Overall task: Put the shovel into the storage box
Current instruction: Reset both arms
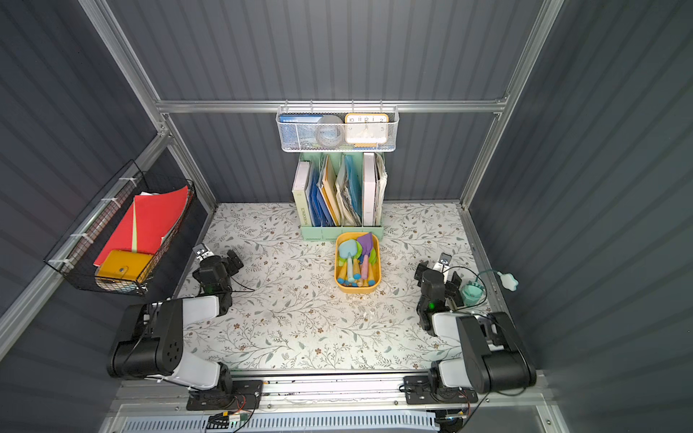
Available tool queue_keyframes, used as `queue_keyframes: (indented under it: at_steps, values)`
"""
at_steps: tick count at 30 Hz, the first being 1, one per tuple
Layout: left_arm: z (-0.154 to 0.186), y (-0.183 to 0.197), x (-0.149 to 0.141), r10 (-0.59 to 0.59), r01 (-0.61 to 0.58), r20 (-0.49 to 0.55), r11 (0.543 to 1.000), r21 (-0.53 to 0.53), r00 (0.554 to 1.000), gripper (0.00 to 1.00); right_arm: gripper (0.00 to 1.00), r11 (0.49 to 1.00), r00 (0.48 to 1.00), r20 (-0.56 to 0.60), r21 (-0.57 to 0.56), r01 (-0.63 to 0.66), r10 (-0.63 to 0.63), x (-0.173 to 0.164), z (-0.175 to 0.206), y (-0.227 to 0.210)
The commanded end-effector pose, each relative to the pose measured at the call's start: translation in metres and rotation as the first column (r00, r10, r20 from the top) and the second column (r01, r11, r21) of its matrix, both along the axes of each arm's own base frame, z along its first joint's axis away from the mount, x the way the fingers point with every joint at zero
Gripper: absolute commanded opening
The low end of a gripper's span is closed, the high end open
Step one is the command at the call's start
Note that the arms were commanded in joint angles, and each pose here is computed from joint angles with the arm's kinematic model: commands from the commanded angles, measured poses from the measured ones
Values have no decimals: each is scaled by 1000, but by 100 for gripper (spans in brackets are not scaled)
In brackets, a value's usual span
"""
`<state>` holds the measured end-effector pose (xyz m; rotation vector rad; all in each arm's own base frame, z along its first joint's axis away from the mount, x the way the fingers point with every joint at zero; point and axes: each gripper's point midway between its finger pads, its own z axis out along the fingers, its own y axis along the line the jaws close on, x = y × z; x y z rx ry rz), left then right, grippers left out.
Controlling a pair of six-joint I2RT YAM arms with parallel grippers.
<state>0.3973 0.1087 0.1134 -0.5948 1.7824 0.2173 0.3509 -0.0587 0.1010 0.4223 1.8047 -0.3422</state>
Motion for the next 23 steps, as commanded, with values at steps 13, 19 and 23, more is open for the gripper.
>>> queue_keyframes:
  at_steps: [13,19,23]
  values:
    - [9,-30,27,-195,186,113,979,90,974,100,99,986,986,23,0,-166,165,37,2,27]
    - [7,-29,26,-157,148,93,984,102,983,100,99,986,986,-6,19,-168,168,40,-1,26]
    - [9,-33,25,-136,125,91,985,119,987,100,99,983,983,18,7,-182,182,39,1,27]
